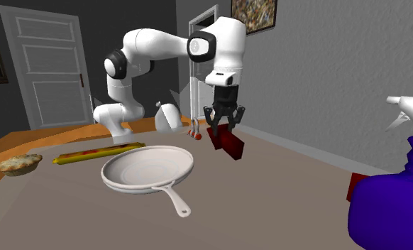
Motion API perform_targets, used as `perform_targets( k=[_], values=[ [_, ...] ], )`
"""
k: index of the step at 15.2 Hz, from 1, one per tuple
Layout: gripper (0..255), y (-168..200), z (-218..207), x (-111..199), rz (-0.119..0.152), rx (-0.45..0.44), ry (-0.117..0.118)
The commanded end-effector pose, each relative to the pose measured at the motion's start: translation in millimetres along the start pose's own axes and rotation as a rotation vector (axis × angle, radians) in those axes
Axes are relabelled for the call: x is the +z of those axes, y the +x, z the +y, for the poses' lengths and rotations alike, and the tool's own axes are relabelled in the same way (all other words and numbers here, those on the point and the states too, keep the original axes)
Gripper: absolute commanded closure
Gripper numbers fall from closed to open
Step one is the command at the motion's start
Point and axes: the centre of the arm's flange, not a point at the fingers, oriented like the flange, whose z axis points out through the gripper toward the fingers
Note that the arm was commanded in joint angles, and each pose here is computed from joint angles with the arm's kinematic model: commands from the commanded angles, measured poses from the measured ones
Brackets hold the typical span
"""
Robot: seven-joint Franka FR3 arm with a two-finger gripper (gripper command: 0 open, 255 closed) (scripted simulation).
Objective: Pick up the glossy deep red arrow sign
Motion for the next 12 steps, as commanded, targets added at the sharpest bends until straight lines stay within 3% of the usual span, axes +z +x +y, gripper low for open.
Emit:
perform_targets(
  k=[1,12],
  values=[
    [255,-1,1,-12,0.0,0.0,0.0],
    [255,-7,2,-60,0.0,0.0,0.0]
  ],
)
